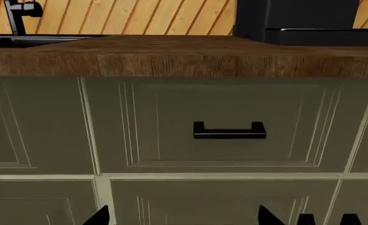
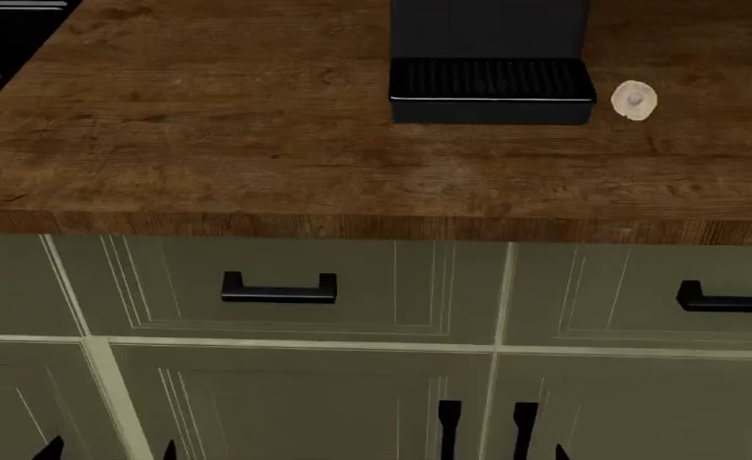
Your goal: Open the right drawer.
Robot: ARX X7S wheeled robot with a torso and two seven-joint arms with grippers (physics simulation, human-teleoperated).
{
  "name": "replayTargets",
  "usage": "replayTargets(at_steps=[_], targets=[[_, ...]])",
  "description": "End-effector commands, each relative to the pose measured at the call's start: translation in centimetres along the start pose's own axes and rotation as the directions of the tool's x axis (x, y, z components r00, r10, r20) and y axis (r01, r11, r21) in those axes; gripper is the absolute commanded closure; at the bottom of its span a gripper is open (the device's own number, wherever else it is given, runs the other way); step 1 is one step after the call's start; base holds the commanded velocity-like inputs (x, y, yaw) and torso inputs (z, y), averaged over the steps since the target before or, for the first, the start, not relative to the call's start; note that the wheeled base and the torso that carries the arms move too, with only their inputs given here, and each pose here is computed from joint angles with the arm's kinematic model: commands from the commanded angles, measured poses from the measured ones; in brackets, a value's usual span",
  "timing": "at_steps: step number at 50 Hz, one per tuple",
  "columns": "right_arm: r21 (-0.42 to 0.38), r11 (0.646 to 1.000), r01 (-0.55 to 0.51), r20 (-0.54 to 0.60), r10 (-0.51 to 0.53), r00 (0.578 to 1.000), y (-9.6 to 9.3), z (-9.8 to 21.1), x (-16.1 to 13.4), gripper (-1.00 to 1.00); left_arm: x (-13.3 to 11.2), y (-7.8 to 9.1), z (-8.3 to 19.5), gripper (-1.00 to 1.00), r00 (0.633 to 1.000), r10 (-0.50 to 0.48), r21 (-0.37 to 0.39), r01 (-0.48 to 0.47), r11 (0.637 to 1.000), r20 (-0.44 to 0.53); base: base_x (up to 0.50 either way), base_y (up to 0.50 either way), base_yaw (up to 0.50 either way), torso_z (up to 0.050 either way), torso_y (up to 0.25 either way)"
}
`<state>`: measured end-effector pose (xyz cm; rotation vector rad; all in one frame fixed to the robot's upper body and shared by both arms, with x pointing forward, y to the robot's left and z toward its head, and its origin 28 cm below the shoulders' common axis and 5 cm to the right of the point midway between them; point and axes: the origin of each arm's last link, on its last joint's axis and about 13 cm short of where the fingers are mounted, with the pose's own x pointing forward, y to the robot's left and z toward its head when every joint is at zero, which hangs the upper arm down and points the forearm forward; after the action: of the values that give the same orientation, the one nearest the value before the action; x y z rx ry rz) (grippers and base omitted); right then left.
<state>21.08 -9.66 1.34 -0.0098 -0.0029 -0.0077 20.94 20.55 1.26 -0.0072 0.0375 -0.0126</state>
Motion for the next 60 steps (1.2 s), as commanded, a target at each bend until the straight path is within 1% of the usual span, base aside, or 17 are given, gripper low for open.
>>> replayTargets(at_steps=[1, 2, 4, 5, 6, 14, 19, 40, 41, 60], targets=[[0.002, 1.000, -0.005, 0.011, 0.005, 1.000, 0.06, 0.24, -0.16, -1.00, -0.30, -0.13, 0.29, -1.00, 0.999, -0.030, -0.019, 0.031, 0.999, 0.015, 0.00, 0.00, 0.00, 0.000, 0.000], [0.003, 1.000, -0.006, 0.012, 0.006, 1.000, 0.05, 0.18, -0.17, -1.00, -0.25, -0.08, 0.21, -1.00, 1.000, -0.013, 0.016, 0.013, 1.000, 0.016, 0.00, 0.00, 0.00, 0.000, 0.000], [0.005, 1.000, -0.008, 0.014, 0.008, 1.000, 0.01, 0.07, -0.11, -1.00, -0.28, -0.06, 0.21, -1.00, 1.000, -0.025, -0.020, 0.025, 0.999, 0.017, 0.00, 0.00, 0.00, 0.000, 0.000], [0.005, 1.000, -0.007, 0.014, 0.007, 1.000, -0.01, 0.09, -0.11, -1.00, -0.27, -0.02, 0.17, -1.00, 1.000, -0.020, -0.003, 0.020, 1.000, 0.019, 0.00, 0.00, 0.00, 0.000, 0.000], [0.011, 1.000, -0.005, 0.015, 0.005, 1.000, 0.01, 0.26, -0.17, -1.00, -0.29, -0.02, 0.17, -1.00, 0.999, -0.022, -0.002, 0.022, 1.000, 0.024, 0.00, 0.00, 0.00, 0.000, 0.000], [0.013, 1.000, -0.002, 0.014, 0.002, 1.000, -0.05, 0.05, -0.13, -1.00, -0.40, -0.02, 0.19, -1.00, 0.998, -0.042, -0.018, 0.042, 0.999, 0.042, 0.00, -0.02, 0.00, 0.000, 0.000], [0.022, 1.000, 0.003, 0.011, -0.003, 1.000, -0.10, 0.15, -0.13, -1.00, -0.42, -0.04, 0.17, -1.00, 0.998, -0.035, -0.006, 0.036, 0.999, 0.042, 0.00, -0.15, 0.00, 0.000, 0.000], [0.026, 1.000, 0.002, 0.015, -0.003, 1.000, -0.16, 0.02, -0.09, -1.00, -0.41, 0.02, 0.17, -1.00, 0.998, -0.031, -0.006, 0.032, 0.999, 0.047, 0.00, -0.15, 0.00, 0.000, 0.000], [0.024, 1.000, -0.001, 0.013, 0.000, 1.000, -0.15, -0.05, -0.08, -1.00, -0.41, 0.02, 0.10, -1.00, 0.999, -0.026, 0.003, 0.026, 1.000, 0.042, 0.00, -0.15, 0.00, 0.000, 0.000], [0.025, 1.000, -0.001, 0.010, 0.001, 1.000, -0.12, 0.05, -0.08, -1.00, -0.39, 0.00, 0.14, -1.00, 0.999, -0.025, 0.000, 0.025, 1.000, 0.045, 0.00, -0.15, 0.00, 0.000, 0.000]])
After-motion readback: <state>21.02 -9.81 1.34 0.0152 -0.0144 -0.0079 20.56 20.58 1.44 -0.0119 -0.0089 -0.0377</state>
